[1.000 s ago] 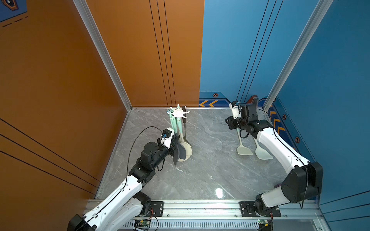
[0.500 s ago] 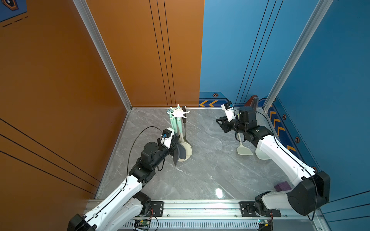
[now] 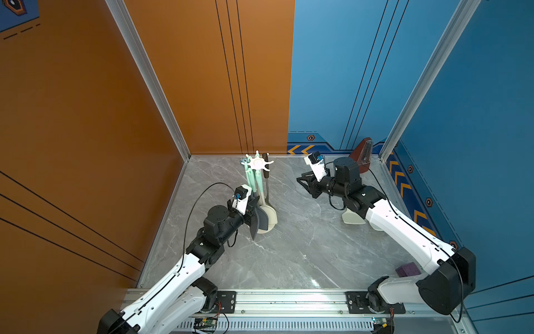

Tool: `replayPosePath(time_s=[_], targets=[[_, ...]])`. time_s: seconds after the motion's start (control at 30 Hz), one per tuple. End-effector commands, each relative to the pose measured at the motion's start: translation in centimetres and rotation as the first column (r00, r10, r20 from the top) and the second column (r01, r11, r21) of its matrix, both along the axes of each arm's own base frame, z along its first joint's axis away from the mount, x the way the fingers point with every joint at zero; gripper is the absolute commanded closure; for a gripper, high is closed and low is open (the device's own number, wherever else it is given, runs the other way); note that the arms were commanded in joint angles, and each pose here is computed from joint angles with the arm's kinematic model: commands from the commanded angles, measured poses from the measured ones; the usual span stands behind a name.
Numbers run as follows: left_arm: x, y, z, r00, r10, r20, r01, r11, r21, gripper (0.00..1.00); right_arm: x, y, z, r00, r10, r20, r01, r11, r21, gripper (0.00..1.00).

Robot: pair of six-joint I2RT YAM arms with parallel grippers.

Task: Take the spatula off the kitchen utensil rack
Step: Take off the spatula from the rack.

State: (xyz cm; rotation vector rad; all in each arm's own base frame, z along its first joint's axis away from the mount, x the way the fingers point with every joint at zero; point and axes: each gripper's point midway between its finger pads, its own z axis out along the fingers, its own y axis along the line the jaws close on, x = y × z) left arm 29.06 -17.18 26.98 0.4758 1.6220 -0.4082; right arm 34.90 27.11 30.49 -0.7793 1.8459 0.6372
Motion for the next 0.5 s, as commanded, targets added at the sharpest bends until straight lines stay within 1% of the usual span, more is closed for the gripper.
replayPosePath(time_s=[0.0, 0.2, 0.47], targets=[[-0.1, 0.0, -2.1, 0.999, -0.002, -0.042, 0.004, 0.998, 0.056, 0.77, -0.1, 1.5, 1.7, 0.997, 0.049, 0.061, -0.05, 0.999, 0.015, 0.68], [-0.1, 0.0, -2.3, 0.999, -0.002, -0.047, 0.005, 0.998, 0.058, 0.77, -0.5, 3.0, 2.9, 0.992, 0.103, 0.079, -0.107, 0.993, 0.052, 0.67], [-0.1, 0.1, -2.5, 0.999, 0.003, -0.05, 0.0, 0.998, 0.058, 0.77, -0.3, 5.2, 2.3, 0.986, 0.156, 0.064, -0.161, 0.984, 0.074, 0.66]])
